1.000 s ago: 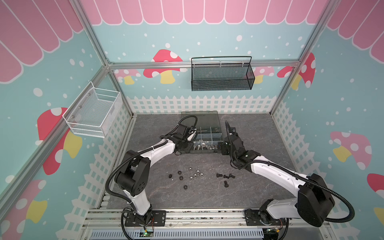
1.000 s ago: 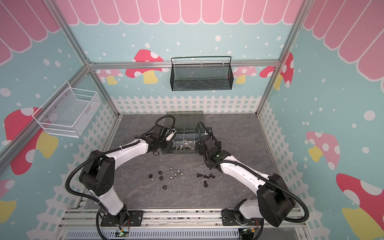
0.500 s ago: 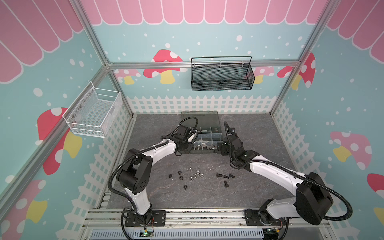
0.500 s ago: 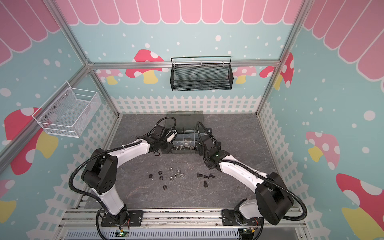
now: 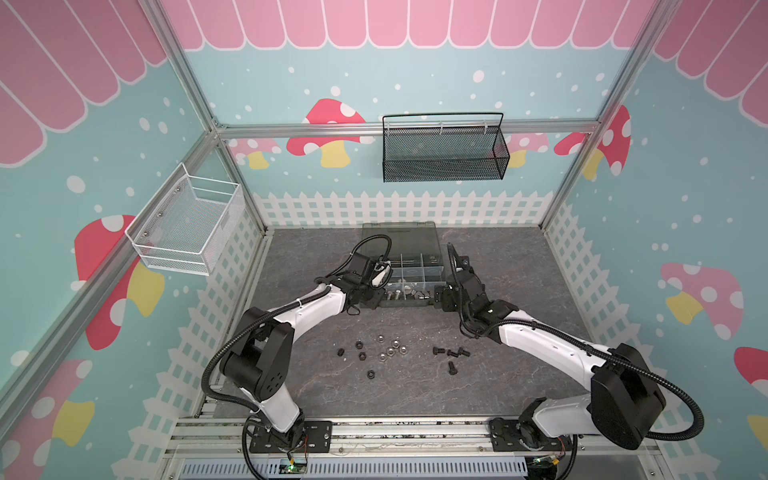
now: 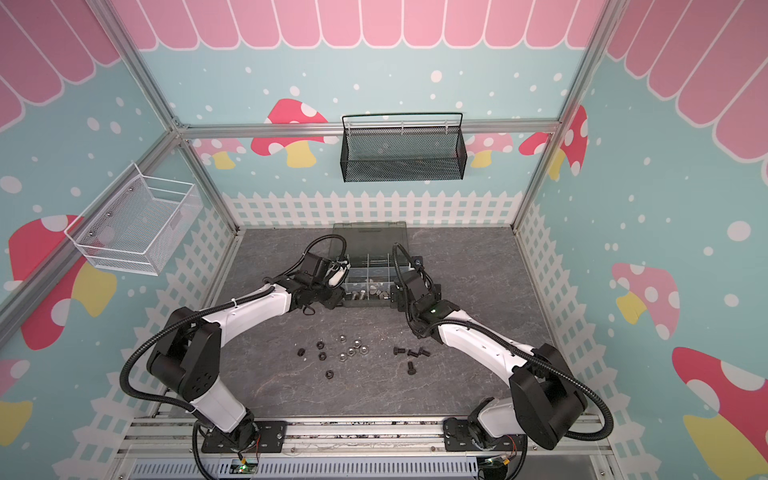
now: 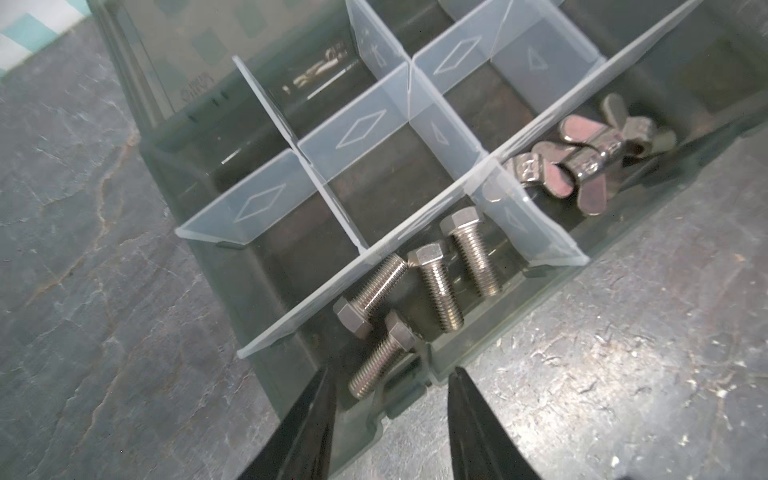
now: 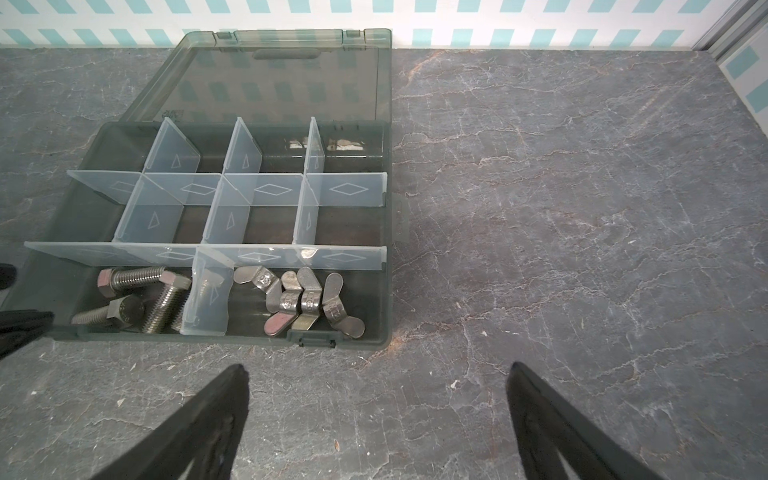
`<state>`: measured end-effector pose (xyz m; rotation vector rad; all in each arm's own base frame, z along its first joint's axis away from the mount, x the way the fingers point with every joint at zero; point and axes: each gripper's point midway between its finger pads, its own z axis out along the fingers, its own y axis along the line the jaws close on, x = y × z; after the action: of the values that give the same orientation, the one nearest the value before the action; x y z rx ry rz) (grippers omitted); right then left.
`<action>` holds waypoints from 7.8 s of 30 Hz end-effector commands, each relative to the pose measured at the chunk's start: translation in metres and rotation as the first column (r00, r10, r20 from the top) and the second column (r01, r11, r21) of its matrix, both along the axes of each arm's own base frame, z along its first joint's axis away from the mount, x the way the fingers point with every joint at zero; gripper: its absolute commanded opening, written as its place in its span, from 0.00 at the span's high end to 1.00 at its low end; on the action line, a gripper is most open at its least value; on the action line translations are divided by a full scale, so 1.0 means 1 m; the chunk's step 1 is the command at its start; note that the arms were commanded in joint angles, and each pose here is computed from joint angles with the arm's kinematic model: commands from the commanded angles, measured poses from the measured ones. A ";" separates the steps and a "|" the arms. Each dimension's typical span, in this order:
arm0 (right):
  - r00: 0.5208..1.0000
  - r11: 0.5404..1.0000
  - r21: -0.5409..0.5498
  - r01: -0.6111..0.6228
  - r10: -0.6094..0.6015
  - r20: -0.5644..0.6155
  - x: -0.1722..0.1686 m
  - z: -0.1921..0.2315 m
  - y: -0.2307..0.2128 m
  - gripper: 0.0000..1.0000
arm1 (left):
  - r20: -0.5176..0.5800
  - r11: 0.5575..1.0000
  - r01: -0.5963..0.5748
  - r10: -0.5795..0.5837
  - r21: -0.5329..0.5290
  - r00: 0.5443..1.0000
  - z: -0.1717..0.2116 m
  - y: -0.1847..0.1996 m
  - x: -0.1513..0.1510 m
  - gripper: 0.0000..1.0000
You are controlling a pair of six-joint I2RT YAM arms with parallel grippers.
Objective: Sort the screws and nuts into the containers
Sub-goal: 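Withdraw the left gripper while the right gripper moves over black bolts, then lower the right gripper and close it on a black bolt, then carry the black bolt with the right gripper over the organizer compartment, then open the right gripper to drop the black bolt and lift away, then move the right gripper to another black bolt and grasp it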
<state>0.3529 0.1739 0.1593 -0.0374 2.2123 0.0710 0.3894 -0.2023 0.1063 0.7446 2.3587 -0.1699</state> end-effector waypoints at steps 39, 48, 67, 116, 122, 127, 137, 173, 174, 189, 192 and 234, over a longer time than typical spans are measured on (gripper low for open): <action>0.826 1.000 -0.015 0.001 -0.009 -0.564 -0.137 -0.122 -0.052 0.41 | 0.003 0.787 -0.306 0.364 -0.536 0.932 0.066 0.023 -0.052 0.01; 0.797 1.000 -0.014 0.015 -0.021 -0.603 -0.148 -0.135 -0.055 0.46 | 0.004 0.788 -0.314 0.373 -0.530 0.928 0.065 0.026 -0.053 0.01; 0.776 1.000 0.025 0.002 0.014 -0.630 -0.151 -0.129 -0.049 0.45 | 0.004 0.793 -0.319 0.376 -0.518 0.927 0.064 0.027 -0.054 0.01; 0.785 0.999 0.046 0.027 0.007 -0.620 -0.127 -0.139 -0.047 0.71 | 0.029 0.794 -0.327 0.397 -0.512 0.918 0.071 0.034 -0.053 0.00; 0.786 0.998 0.052 0.028 0.010 -0.618 -0.127 -0.139 -0.046 0.93 | 0.031 0.795 -0.329 0.399 -0.509 0.916 0.070 0.035 -0.053 0.00; 0.801 0.999 0.052 0.015 0.019 -0.599 -0.121 -0.132 -0.044 1.00 | 0.033 0.795 -0.333 0.404 -0.508 0.914 0.071 0.037 -0.053 0.00; 0.908 0.996 0.077 -0.046 0.074 -0.411 -0.065 -0.078 -0.023 1.00 | 0.029 0.792 -0.347 0.417 -0.503 0.909 0.069 0.039 -0.053 0.00; 0.941 0.974 0.026 -0.225 0.224 -0.255 0.105 -0.046 0.031 1.00 | 0.028 0.773 -0.374 0.451 -0.513 0.892 0.073 0.049 -0.061 0.00; 0.934 0.974 0.018 -0.224 0.220 -0.283 0.106 -0.060 0.031 1.00 | 0.029 0.773 -0.374 0.451 -0.513 0.892 0.073 0.049 -0.060 0.00; 0.923 0.976 0.022 -0.217 0.212 -0.322 0.117 -0.079 0.027 0.77 | 0.026 0.778 -0.375 0.448 -0.505 0.894 0.070 0.048 -0.060 0.00; 0.925 0.976 0.019 -0.219 0.213 -0.316 0.117 -0.075 0.026 0.70 | 0.026 0.777 -0.376 0.449 -0.505 0.893 0.071 0.049 -0.060 0.00; 0.745 0.916 -0.074 -0.395 0.272 -0.609 -0.129 -0.109 0.006 0.56 | 0.004 0.754 -0.381 0.453 -0.534 0.891 0.071 0.042 -0.052 0.00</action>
<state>0.2352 0.1861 0.0613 -0.5839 2.7605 0.1080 0.3339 -0.1615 0.1755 -0.0175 2.1441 -0.5086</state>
